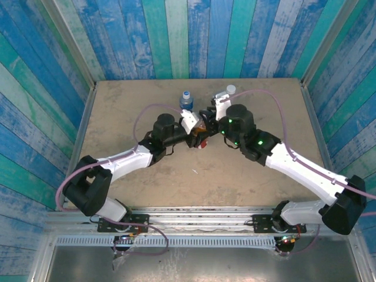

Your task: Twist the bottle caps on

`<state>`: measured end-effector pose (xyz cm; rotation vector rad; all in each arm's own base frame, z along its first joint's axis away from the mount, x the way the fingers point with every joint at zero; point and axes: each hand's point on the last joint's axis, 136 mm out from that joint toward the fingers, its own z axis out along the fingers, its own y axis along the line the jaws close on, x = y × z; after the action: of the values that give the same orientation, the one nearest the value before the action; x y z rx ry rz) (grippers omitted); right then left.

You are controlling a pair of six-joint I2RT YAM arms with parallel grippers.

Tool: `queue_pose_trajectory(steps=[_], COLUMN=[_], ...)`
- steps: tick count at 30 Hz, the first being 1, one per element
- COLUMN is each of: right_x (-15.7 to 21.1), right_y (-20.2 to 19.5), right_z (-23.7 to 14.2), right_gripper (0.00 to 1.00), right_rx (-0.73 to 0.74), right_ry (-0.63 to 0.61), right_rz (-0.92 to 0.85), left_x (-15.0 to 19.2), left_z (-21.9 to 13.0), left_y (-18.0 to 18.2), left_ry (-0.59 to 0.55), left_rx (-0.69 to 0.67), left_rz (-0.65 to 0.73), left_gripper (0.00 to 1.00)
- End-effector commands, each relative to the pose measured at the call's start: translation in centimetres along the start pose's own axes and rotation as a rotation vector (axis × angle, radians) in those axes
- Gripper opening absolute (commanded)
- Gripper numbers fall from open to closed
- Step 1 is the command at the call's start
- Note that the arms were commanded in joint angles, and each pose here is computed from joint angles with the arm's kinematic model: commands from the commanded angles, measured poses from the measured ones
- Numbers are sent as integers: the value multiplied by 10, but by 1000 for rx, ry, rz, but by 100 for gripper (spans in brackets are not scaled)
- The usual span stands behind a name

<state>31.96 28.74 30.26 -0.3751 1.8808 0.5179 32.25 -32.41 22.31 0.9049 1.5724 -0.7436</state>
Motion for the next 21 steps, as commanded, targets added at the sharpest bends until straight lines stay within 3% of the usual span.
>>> queue_pose_trajectory(steps=[1,4,8,12,17,21], right_x=[88,68,41,21,22,30], right_y=[-24,-19,10,23,44,43], right_z=[4,-1,-13,-47,-99,-124], right_gripper=[26,30,48,61,66,64], right_rx=[169,125,-107,-232,-446,-497], right_ry=[258,194,152,90,33,112], right_rz=[-26,-37,-149,-282,-451,-613], left_x=[-93,-87,-66,-43,-18,-3], left_z=[-9,-14,-18,-30,-37,-45], left_y=[28,18,-9,-33,-44,-62], left_ry=[-282,-270,-233,-192,-110,-58], left_rx=[-166,-127,48,186,260,367], left_rz=[89,115,154,202,266,367], left_gripper=[62,63,64,64,64,64])
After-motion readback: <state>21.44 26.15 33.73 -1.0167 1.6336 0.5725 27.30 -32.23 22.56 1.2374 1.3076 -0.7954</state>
